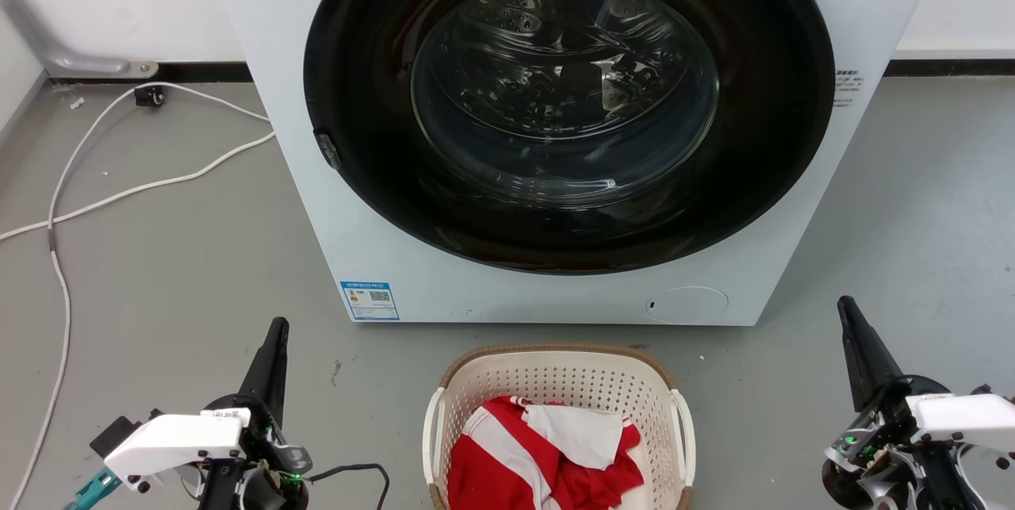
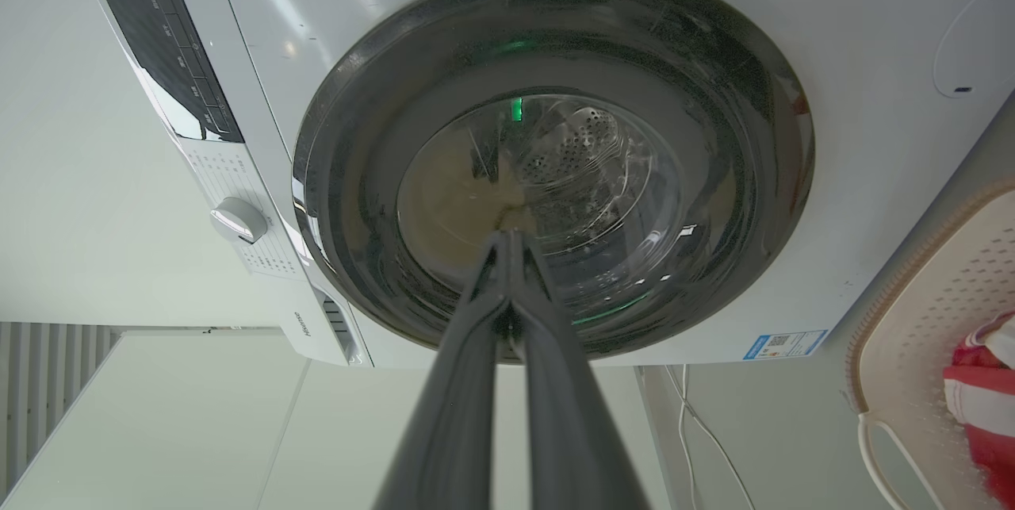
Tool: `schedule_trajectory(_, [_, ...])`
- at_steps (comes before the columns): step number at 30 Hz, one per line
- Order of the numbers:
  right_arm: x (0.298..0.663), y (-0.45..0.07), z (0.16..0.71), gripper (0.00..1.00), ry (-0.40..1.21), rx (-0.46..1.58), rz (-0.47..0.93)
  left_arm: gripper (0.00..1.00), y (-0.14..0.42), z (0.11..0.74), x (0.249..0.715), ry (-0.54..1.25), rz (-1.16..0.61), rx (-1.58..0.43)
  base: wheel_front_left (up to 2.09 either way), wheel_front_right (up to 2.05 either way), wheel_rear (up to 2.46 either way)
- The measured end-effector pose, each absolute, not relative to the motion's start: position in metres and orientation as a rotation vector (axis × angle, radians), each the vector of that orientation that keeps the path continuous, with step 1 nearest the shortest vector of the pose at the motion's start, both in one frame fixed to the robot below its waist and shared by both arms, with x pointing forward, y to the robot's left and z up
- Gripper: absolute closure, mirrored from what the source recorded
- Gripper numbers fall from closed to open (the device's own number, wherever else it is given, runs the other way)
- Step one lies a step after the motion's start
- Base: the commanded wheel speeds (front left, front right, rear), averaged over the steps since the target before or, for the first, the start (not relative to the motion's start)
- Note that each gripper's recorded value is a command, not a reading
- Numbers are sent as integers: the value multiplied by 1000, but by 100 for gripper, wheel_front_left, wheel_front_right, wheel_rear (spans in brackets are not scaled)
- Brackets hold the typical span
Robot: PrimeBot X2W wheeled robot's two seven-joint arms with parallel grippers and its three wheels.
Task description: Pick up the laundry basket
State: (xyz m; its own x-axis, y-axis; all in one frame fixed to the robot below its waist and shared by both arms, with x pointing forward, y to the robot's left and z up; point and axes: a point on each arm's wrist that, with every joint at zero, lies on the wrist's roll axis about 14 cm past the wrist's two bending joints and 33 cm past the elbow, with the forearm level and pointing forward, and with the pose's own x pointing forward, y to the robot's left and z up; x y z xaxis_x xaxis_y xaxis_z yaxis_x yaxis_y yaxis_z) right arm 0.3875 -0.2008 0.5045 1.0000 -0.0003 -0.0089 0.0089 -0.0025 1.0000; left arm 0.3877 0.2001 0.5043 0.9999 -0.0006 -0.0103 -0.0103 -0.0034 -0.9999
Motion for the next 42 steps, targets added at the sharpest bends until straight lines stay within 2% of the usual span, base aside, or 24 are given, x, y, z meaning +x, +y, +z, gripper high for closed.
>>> schedule_trajectory(18, [388,-201,505,100,6,1574,-7,100,200,504,388,8,8,-1574,0,0,0])
schedule_trajectory(19, [388,-201,504,0,6,1574,-7,0,200,504,388,8,8,-1574,0,0,0])
schedule_trajectory(26, [370,-200,469,0,83,1582,-95,0,198,470,371,85,93,-1586,0,0,0])
schedule_trajectory(37, [371,-202,476,0,42,1542,-104,0,206,477,370,28,112,-1542,0,0,0])
schedule_trajectory(42, [371,-205,480,0,22,1464,-109,0,217,482,369,-13,138,-1487,0,0,0])
